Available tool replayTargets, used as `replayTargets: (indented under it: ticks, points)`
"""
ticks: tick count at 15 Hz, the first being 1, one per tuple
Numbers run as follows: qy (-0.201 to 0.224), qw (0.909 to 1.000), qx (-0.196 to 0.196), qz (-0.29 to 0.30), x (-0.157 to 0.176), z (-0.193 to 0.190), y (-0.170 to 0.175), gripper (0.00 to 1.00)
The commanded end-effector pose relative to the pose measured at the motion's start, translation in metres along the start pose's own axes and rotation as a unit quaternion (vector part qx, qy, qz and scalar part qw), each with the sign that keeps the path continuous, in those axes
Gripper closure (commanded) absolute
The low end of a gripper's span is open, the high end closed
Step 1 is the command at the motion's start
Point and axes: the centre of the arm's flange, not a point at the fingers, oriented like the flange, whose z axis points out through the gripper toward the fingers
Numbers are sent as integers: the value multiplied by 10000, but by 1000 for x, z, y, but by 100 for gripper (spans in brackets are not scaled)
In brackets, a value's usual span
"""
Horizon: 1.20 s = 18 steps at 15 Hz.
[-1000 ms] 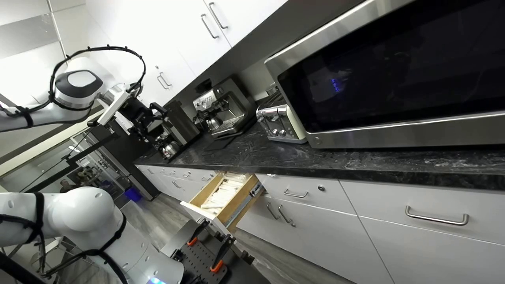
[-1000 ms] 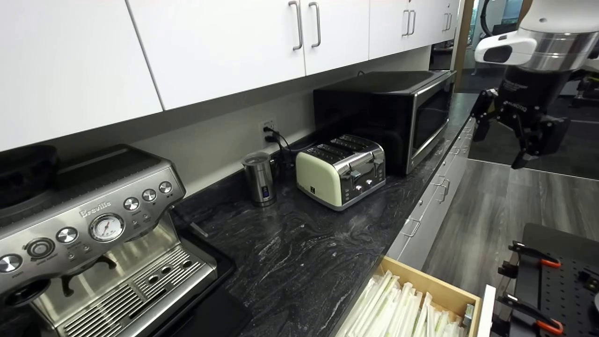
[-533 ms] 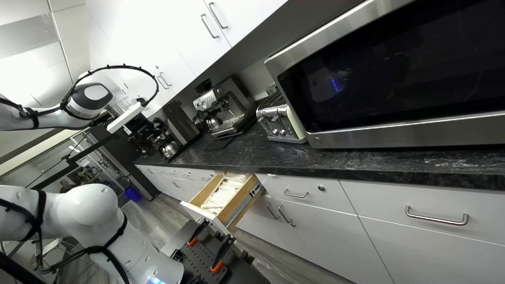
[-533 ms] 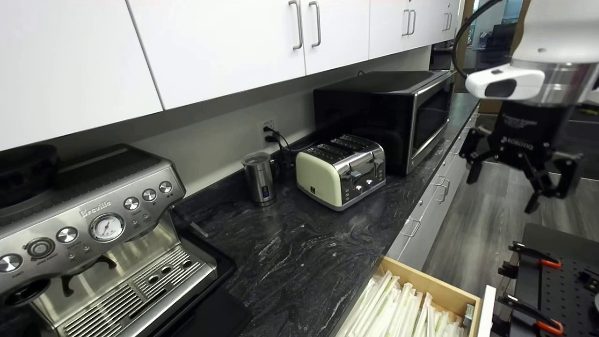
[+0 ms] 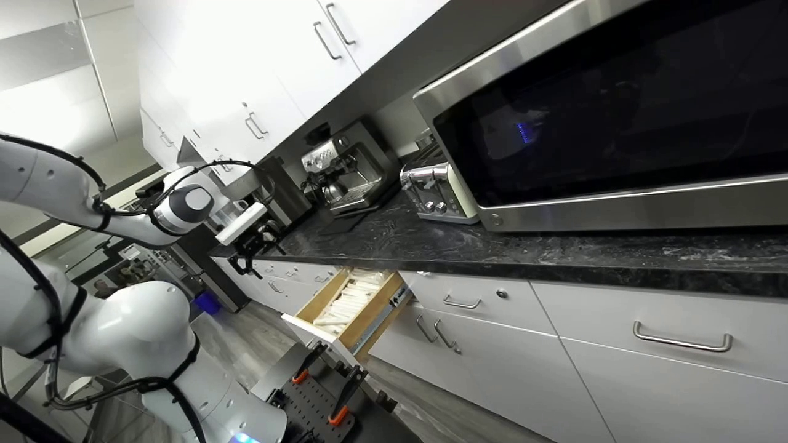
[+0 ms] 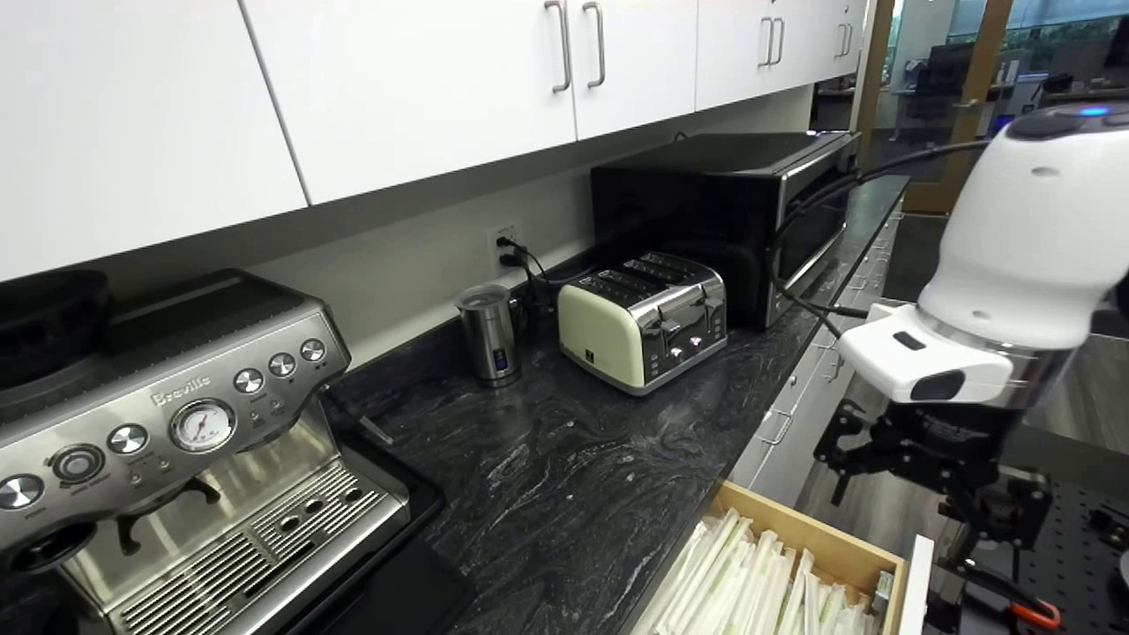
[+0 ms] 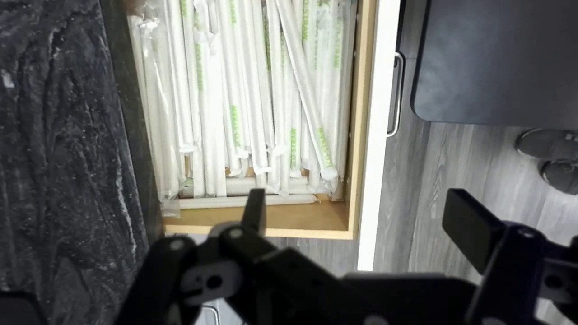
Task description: Remove one straw from the open drawer and put it on the countertop, close the open drawer
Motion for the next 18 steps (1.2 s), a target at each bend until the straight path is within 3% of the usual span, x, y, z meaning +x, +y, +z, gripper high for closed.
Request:
replayTargets:
  ticks: [1,7,12,18]
  points:
    - [-12,9999,67,-84,-4,9,5,0]
    - [-89,9997,64,-230,-1,33,35,0]
    - [-160,9987,-69,-470,3,83,71,0]
    - [-65,9986,89,-513,-9,144,76,3]
